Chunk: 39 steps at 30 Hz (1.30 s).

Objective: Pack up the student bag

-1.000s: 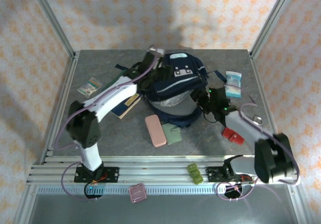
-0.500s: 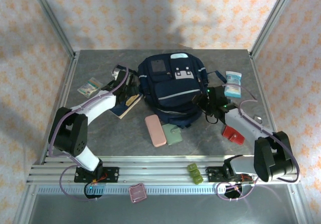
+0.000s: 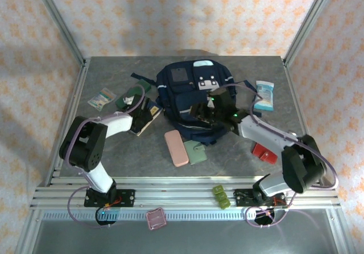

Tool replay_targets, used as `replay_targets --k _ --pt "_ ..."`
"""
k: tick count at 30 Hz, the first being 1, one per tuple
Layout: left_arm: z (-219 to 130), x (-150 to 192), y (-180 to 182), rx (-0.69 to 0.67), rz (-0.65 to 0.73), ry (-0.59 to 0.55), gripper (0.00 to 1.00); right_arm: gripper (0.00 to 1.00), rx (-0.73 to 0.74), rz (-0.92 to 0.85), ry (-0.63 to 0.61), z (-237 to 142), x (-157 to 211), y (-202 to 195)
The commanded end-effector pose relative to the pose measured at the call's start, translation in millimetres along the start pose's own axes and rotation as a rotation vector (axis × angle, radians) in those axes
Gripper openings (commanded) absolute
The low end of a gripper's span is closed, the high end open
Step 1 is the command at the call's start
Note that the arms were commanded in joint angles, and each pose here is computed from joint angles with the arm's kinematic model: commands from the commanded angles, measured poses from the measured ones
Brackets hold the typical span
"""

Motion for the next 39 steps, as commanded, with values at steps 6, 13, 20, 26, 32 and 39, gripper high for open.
replay_targets --k 6,13,20,26,32,39 --pt "-25.6 71.8 -10.9 0.119 -0.084 0.171 0.70 0.44 0.028 -0.094 0.207 91.0 28.3 28.6" --pt "-66.9 45.2 3.0 0.083 -0.095 0.008 0.78 0.47 0.107 -0.057 0.269 146.4 28.2 27.1" --pt "-58.0 30.7 37.8 0.005 -0.137 -0.049 0.84 0.46 0.188 -0.039 0.276 178.0 28.6 21.7" --pt "-32.3 31.1 45.6 0.000 -0.147 -0.011 0.85 0.36 0.260 -0.016 0.306 197.3 35.8 5.9" --pt "-15.6 43.8 36.1 0.100 -0.121 0.060 0.82 0.16 0.290 -0.005 0.306 202.5 39.1 -4.0" --pt "-27.2 51.4 13.4 0.460 -0.114 0.068 0.66 0.11 0.258 0.017 0.338 210.9 43.0 -6.9"
Point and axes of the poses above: each hand's point on the last joint's axis, 136 mm out from that joint toward the fingers, its own z axis out along the fingers, its own y axis along the line the jaws close on, x = y × z, the point moved 9 cm from there along -z, back along the fingers, and after that the axes turned 10 degrees about z, right-handed, at the moved point
